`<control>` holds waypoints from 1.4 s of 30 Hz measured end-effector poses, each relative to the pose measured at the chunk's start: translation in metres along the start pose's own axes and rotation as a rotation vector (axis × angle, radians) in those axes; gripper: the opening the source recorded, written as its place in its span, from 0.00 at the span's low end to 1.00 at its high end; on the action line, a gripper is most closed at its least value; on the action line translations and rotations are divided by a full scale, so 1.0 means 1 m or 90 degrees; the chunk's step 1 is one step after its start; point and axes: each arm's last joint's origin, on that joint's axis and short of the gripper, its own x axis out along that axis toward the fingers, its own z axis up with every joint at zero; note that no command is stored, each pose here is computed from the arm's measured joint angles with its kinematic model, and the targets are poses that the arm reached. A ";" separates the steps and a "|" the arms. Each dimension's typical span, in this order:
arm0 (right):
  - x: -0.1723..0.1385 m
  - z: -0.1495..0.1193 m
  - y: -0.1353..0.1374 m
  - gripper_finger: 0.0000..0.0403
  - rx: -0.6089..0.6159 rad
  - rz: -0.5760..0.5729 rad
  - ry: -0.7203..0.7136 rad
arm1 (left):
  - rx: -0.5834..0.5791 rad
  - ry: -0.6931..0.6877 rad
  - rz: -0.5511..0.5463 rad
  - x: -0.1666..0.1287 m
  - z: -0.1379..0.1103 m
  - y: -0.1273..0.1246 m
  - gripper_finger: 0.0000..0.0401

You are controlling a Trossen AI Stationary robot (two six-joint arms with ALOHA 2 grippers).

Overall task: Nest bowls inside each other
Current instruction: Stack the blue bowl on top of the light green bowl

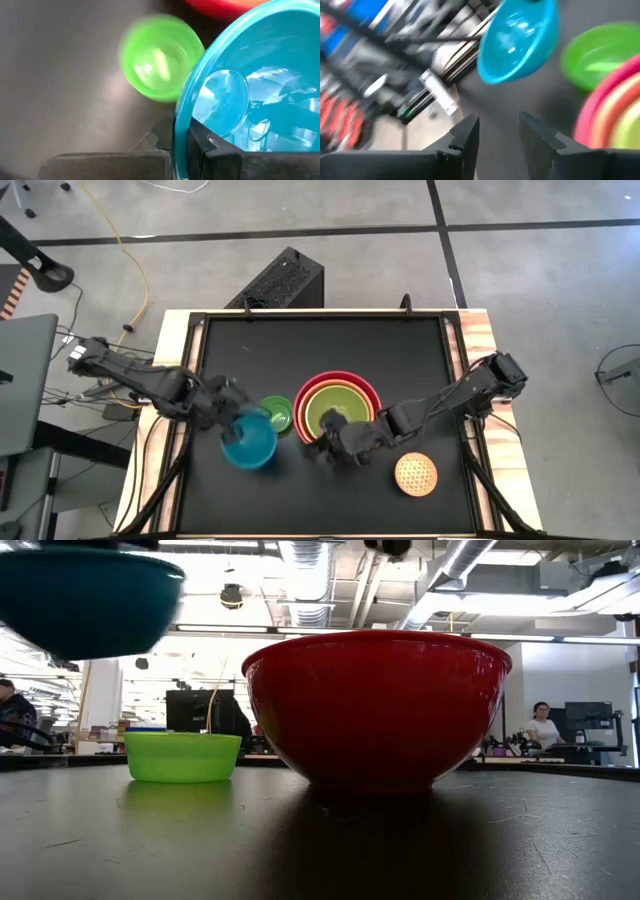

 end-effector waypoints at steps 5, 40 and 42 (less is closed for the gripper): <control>0.002 0.031 -0.024 0.37 0.041 -0.070 -0.064 | -0.110 -0.115 0.070 -0.007 0.026 0.015 0.01; 0.009 0.088 -0.112 0.16 0.089 -0.280 -0.057 | -0.239 -0.206 0.094 0.039 0.083 0.034 0.03; 0.008 0.087 -0.114 0.06 0.087 -0.297 -0.054 | -0.253 -0.218 0.084 0.039 0.085 0.033 0.06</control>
